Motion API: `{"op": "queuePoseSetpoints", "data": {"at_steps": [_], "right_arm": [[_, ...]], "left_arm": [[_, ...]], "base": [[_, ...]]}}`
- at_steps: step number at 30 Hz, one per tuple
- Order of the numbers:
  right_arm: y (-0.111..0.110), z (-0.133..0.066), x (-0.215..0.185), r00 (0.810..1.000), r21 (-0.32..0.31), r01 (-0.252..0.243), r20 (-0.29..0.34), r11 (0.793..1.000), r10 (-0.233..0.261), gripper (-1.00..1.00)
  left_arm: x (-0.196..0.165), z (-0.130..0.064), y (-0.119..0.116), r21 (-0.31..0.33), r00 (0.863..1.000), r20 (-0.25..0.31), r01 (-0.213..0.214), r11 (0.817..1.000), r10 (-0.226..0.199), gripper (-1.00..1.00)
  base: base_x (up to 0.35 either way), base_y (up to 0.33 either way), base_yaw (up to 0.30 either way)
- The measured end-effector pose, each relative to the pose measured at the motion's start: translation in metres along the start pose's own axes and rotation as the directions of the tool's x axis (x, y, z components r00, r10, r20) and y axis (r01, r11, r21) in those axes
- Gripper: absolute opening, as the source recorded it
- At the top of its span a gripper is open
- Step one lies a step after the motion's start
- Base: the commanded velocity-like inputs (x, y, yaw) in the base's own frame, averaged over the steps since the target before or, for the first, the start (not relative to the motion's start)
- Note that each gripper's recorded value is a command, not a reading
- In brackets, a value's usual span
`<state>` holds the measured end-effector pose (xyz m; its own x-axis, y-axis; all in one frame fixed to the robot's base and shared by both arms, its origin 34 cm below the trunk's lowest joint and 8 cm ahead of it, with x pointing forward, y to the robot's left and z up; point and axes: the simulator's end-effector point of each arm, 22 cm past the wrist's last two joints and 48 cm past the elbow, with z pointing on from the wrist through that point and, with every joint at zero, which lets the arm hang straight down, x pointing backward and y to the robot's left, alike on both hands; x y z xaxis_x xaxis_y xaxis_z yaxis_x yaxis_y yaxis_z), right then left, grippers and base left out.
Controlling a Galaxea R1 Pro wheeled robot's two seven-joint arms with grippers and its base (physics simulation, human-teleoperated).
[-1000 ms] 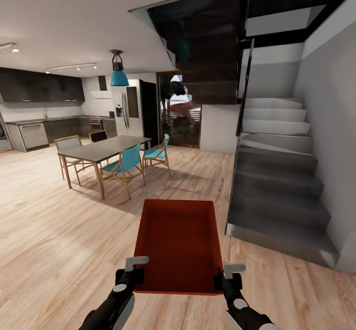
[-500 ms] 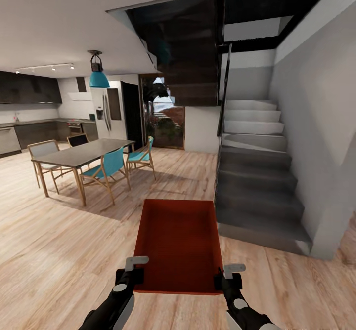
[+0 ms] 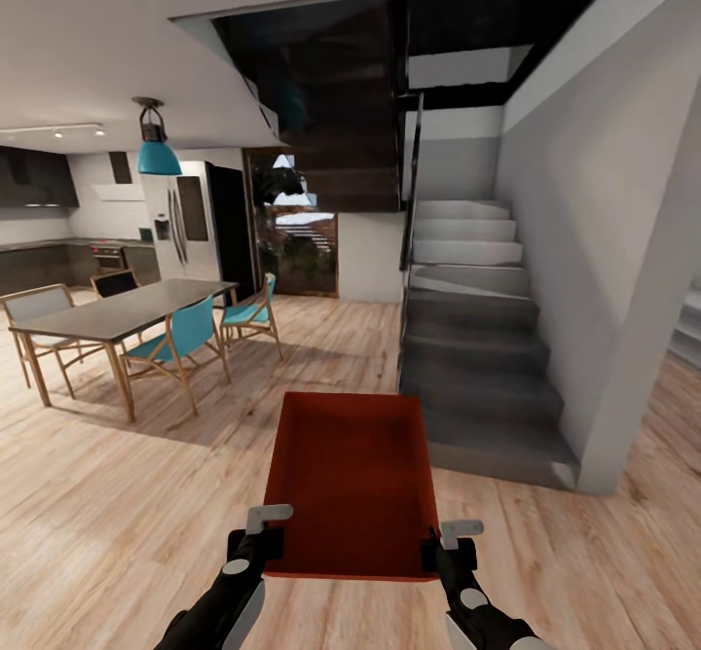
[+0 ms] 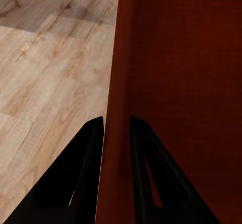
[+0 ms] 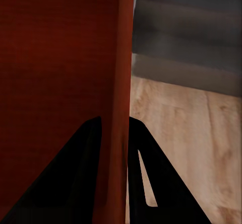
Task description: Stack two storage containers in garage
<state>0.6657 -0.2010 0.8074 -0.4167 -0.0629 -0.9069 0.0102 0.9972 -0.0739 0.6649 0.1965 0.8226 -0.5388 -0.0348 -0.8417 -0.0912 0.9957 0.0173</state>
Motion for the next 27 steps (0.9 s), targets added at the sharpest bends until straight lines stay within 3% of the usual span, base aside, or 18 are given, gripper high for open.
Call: {"op": "queuePoseSetpoints", "data": {"at_steps": [9,27], "right_arm": [[-0.0001,-0.0001,-0.0003,1.000,0.000,0.000,0.001,1.000,0.000,-1.00],[-0.0002,-0.0009,-0.0040,1.000,0.000,-0.001,0.007,1.000,0.001,-1.00]], "left_arm": [[-0.0003,-0.0002,-0.0001,0.000,1.000,0.000,0.000,1.000,0.000,-1.00],[-0.0037,-0.0014,0.0000,0.000,1.000,0.007,0.001,1.000,-0.001,-1.00]], "base": [[0.208,0.221,-0.057],[0.187,0.185,-0.271]]}}
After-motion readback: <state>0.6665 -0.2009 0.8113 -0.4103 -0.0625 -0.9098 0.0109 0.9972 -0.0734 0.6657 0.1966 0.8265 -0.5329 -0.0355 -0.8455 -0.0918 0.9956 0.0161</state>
